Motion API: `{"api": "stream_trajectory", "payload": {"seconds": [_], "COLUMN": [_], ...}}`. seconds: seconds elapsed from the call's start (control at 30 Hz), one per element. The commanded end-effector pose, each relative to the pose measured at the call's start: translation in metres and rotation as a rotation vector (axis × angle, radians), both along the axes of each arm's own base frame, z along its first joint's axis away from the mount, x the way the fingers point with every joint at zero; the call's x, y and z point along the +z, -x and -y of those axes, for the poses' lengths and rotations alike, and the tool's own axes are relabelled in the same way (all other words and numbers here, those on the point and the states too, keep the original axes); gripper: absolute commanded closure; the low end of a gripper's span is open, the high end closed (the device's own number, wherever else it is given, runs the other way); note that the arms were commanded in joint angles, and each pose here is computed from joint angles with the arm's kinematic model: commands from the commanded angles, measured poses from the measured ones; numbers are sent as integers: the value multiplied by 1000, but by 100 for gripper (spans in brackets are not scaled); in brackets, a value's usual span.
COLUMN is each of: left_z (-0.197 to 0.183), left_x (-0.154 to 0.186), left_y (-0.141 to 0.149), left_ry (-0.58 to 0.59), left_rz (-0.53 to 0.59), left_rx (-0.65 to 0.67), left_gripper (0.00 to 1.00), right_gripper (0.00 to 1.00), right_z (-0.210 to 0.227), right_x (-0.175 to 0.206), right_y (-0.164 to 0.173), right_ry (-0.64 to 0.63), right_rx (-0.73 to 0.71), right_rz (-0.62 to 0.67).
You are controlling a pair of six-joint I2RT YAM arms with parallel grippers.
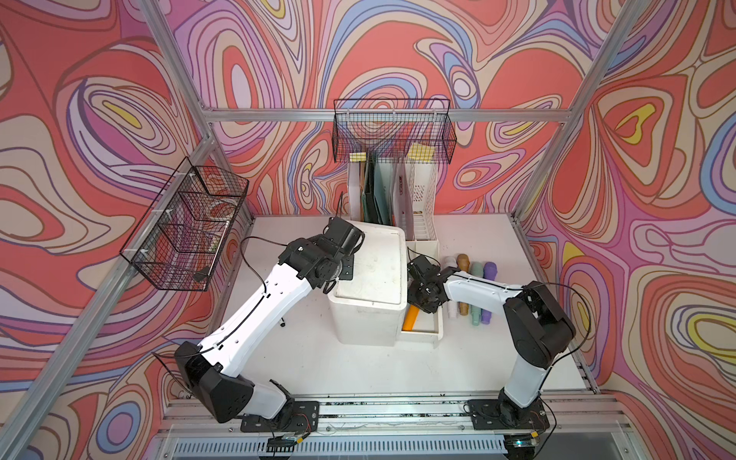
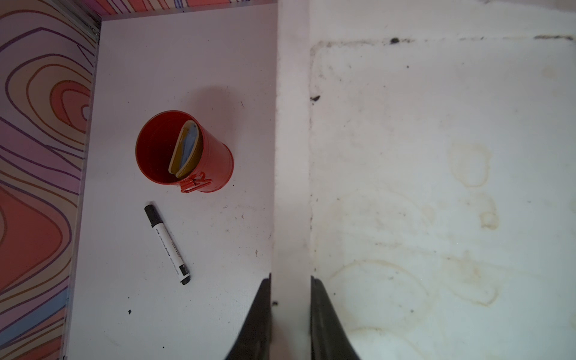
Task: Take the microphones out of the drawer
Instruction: Pick up the microphone from the drawer.
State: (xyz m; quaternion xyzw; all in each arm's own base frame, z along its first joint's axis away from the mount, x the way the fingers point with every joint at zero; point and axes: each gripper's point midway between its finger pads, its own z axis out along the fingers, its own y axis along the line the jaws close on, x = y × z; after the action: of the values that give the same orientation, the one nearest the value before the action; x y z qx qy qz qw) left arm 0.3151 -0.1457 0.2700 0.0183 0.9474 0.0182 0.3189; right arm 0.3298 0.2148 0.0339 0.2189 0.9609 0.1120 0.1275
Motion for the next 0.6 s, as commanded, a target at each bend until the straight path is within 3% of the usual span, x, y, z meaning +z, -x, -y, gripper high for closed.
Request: {"api": "stream_trajectory", "payload": {"seconds": [0.0,0.57], "left_z": [-23,-23], "left_x": [-19,-24], "left_y": [8,8], "left_ry": [-167,-172], "left_rz": [-74,-82], "left_rx": [-3,0], "left_gripper": [100,100], "right_gripper": [57,81], "right_z": [-2,1], "right_x": [-15,25], "right_y": [1,-8], "right_ry": [29,21], "right_rx": [-3,15], "right_rz": [-11,103]}}
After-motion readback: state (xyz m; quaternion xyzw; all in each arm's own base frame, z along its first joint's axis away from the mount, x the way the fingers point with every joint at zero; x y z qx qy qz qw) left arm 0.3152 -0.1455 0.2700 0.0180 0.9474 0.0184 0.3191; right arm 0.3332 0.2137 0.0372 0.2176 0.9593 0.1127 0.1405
